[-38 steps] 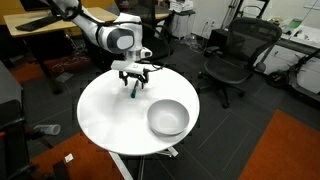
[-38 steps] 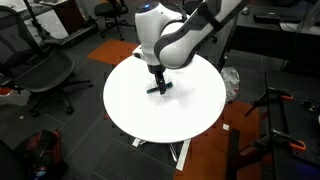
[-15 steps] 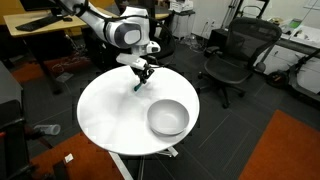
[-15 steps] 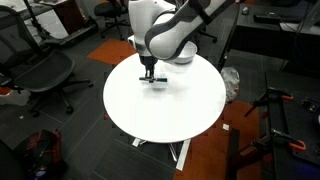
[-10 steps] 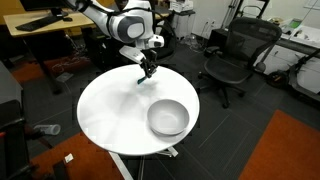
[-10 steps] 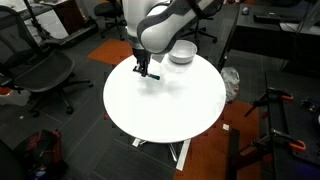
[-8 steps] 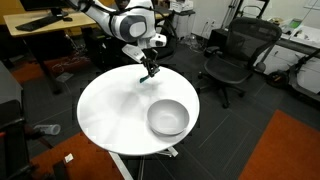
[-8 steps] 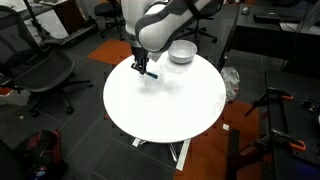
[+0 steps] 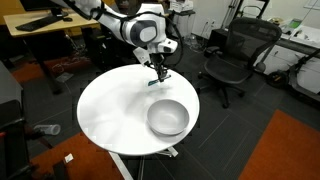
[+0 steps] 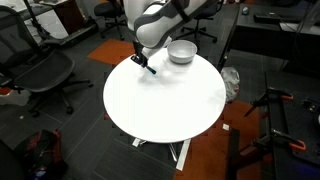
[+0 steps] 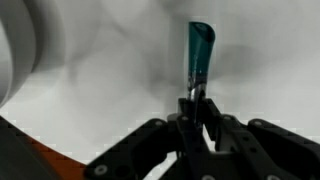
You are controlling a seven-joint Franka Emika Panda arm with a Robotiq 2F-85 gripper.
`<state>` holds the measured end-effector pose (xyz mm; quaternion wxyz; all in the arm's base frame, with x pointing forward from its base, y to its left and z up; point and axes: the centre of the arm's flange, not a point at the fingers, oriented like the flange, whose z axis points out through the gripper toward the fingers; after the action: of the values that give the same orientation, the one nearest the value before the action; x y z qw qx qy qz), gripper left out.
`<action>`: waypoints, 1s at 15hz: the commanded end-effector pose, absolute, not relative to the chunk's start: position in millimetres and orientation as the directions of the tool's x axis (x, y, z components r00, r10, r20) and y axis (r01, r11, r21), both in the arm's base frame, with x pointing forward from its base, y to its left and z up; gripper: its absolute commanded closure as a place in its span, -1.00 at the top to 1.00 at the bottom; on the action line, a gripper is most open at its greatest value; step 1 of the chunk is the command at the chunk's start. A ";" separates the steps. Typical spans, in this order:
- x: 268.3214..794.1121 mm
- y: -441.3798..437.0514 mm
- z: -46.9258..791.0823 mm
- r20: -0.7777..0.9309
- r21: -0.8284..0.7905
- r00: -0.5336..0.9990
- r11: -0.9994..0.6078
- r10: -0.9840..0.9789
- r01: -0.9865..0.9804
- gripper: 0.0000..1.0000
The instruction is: Move the marker closer to the bowl
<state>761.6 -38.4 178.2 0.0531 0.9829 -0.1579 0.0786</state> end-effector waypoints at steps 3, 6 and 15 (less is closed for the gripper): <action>781.5 -64.6 173.3 0.140 0.071 0.890 -0.892 -0.435 -0.447 -0.91; 781.4 -71.4 168.0 0.117 0.064 0.871 -0.872 -0.477 -0.486 -0.91; 766.3 -60.0 189.4 0.137 0.040 0.876 -0.881 -0.463 -0.472 0.77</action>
<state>771.2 -69.4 165.9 0.0481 0.9690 -0.2364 0.0539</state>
